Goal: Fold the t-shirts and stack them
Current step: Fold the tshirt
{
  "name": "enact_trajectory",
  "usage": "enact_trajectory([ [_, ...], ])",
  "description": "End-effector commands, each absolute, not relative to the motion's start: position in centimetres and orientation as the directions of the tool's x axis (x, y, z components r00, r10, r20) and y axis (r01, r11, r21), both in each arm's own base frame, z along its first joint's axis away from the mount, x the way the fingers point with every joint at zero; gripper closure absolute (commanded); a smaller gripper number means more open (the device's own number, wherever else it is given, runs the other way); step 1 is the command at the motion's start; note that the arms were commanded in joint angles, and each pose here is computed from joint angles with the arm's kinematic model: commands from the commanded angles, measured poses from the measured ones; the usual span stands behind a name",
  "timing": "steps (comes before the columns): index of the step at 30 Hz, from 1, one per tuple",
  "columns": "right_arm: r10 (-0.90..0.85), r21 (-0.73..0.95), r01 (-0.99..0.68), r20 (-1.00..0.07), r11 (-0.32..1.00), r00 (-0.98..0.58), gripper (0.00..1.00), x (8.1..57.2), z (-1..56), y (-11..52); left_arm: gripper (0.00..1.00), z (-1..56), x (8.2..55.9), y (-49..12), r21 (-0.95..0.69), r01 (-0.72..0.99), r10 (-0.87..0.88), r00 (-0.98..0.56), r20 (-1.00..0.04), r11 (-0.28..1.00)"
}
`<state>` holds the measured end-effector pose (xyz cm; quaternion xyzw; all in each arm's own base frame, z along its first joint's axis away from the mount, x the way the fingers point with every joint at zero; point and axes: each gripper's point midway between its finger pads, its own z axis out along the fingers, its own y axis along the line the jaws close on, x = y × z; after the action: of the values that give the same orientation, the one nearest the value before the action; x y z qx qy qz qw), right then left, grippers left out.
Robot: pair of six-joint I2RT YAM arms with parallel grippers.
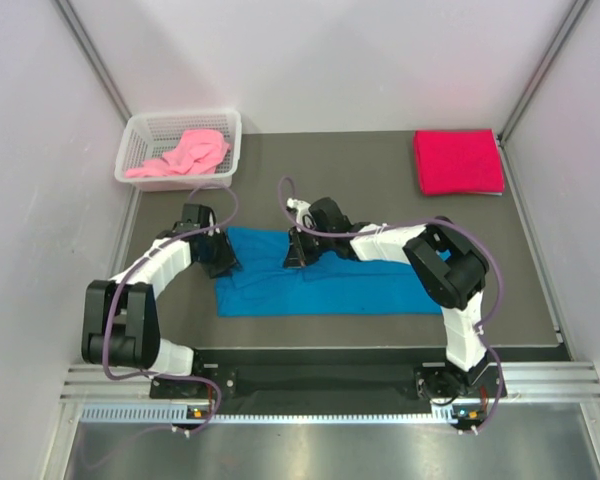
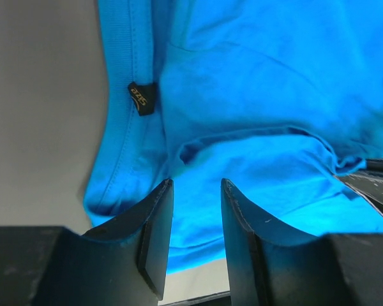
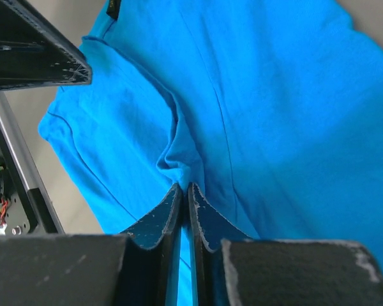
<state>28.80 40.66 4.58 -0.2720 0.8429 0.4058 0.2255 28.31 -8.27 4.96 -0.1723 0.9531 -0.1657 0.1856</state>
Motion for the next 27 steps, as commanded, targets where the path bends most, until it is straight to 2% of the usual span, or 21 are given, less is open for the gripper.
enact_trajectory([
  [1, -0.244, 0.554, -0.699, -0.677, 0.452, -0.695, 0.92, 28.5, 7.8, 42.1, 0.59, 4.9, 29.7, -8.2, -0.382, -0.239, -0.375, -0.863, -0.339, 0.893],
  [10, -0.247, 0.557, -0.704, -0.679, 0.44, -0.692, 0.92, 28.3, 7.6, 42.1, 0.57, 4.3, 30.0, -7.6, -0.348, -0.248, -0.371, -0.859, -0.352, 0.904],
  [15, -0.249, 0.559, -0.701, -0.675, 0.443, -0.695, 0.96, 28.2, 7.2, 42.0, 0.53, 5.0, 30.0, -6.9, -0.311, -0.253, -0.367, -0.842, -0.395, 0.916],
  [20, -0.257, 0.557, -0.697, -0.668, 0.451, -0.699, 1.0, 28.1, 6.4, 41.8, 0.53, 4.2, 30.2, -7.5, -0.321, -0.24, -0.356, -0.857, -0.374, 0.916],
  [24, -0.254, 0.55, -0.7, -0.673, 0.455, -0.694, 1.0, 28.1, 6.4, 41.6, 0.55, 4.7, 30.5, -8.2, -0.347, -0.21, -0.347, -0.849, -0.398, 0.914],
  [27, -0.252, 0.554, -0.696, -0.67, 0.456, -0.699, 1.0, 28.0, 6.3, 41.5, 0.66, 5.2, 30.6, -8.5, -0.364, -0.2, -0.348, -0.846, -0.405, 0.91],
])
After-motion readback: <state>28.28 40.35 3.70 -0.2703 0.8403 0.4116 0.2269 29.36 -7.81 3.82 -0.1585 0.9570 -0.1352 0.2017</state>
